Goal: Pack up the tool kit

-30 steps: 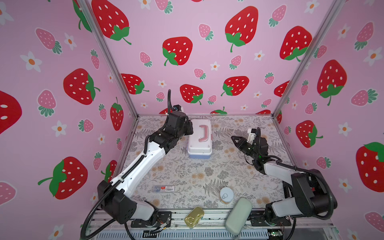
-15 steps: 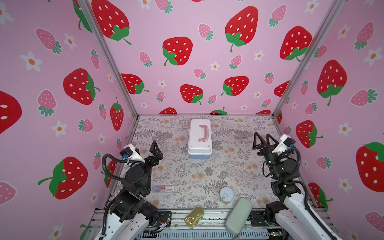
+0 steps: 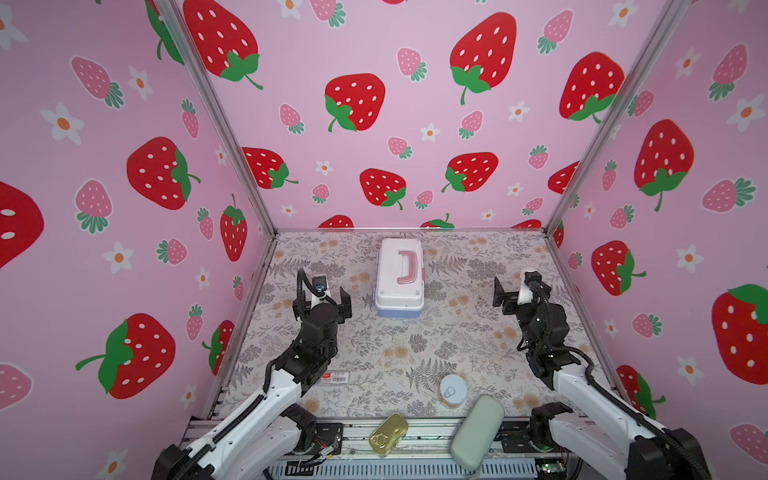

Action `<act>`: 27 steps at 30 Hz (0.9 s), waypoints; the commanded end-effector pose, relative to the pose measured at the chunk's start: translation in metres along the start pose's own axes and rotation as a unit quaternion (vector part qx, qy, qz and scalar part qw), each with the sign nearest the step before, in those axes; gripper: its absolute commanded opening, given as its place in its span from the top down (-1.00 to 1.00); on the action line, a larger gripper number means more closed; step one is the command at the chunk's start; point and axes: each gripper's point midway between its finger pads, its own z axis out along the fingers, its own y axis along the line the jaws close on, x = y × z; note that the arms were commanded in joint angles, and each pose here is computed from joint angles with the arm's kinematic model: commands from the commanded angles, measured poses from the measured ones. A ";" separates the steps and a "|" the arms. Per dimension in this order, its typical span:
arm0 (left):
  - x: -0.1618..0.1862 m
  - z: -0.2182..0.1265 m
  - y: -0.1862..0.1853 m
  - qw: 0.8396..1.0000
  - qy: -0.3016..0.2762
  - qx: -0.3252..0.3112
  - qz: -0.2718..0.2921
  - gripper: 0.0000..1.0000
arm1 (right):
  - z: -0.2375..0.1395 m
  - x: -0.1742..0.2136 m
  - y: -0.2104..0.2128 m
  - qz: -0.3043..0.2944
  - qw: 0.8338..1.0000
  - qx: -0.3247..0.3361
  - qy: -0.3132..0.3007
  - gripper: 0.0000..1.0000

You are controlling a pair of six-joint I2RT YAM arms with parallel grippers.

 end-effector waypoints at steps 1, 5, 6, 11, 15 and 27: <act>0.018 0.010 0.026 0.997 -0.023 -0.058 -0.037 -0.98 | -0.001 0.009 -0.014 -0.024 0.999 0.042 -0.001 -0.99; 0.030 0.024 0.034 0.998 -0.002 -0.048 -0.033 -0.98 | -0.001 0.030 -0.025 -0.037 0.996 0.078 0.022 -0.99; 0.034 0.027 0.036 0.998 -0.005 -0.046 -0.036 -0.98 | -0.001 0.038 -0.030 -0.029 0.995 0.091 0.025 -0.99; 0.075 0.054 0.054 0.995 0.024 -0.069 -0.075 -0.98 | 0.004 0.081 -0.045 0.001 0.990 0.122 0.069 -0.99; 0.076 0.063 0.036 0.997 0.041 -0.011 -0.064 -0.97 | 0.016 0.094 -0.050 -0.002 0.987 0.128 0.093 -0.99; 0.096 0.102 0.042 0.995 0.008 0.043 -0.094 -0.98 | 0.024 0.101 -0.077 0.022 0.991 0.132 0.020 -0.99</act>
